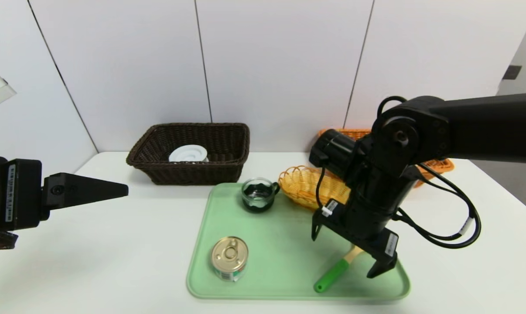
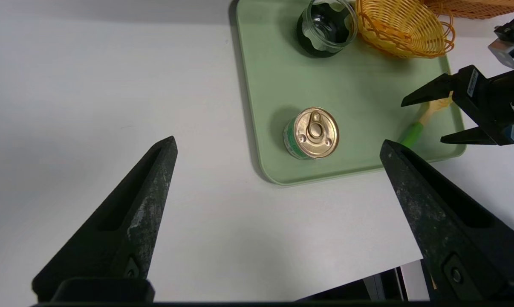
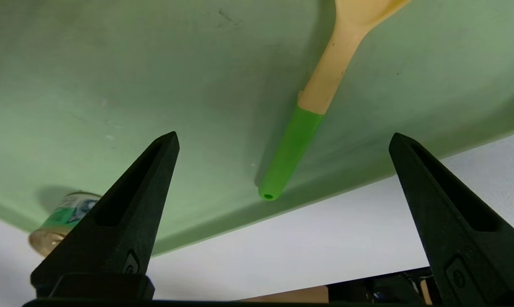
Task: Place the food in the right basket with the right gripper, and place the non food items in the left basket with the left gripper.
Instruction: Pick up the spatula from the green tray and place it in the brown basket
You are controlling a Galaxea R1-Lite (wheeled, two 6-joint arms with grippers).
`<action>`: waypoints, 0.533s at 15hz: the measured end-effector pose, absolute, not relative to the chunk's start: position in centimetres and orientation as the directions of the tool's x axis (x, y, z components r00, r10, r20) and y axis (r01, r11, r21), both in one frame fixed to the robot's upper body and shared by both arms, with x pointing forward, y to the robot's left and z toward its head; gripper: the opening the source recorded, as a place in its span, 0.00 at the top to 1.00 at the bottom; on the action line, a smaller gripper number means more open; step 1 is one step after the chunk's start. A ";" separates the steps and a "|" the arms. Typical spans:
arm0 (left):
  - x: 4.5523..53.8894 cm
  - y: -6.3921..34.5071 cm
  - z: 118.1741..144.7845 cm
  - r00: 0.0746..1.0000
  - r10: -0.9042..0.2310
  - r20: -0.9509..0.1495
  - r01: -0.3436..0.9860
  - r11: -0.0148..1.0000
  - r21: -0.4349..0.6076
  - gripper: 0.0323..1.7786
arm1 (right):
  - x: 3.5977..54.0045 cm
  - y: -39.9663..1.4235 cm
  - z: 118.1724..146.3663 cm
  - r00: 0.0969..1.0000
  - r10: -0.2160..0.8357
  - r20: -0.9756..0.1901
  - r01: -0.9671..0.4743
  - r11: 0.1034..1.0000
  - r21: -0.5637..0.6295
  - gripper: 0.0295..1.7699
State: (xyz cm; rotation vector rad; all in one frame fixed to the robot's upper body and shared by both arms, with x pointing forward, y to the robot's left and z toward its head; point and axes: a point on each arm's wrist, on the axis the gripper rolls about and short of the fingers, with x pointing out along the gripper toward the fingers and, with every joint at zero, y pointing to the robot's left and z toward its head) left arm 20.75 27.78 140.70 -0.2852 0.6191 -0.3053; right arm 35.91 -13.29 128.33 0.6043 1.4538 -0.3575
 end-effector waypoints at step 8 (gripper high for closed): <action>19.8 28.2 141.0 0.786 -0.367 -0.498 0.203 0.913 -0.354 0.05 | 36.4 -12.9 127.1 0.074 0.110 -0.991 0.588 0.798 0.133 0.04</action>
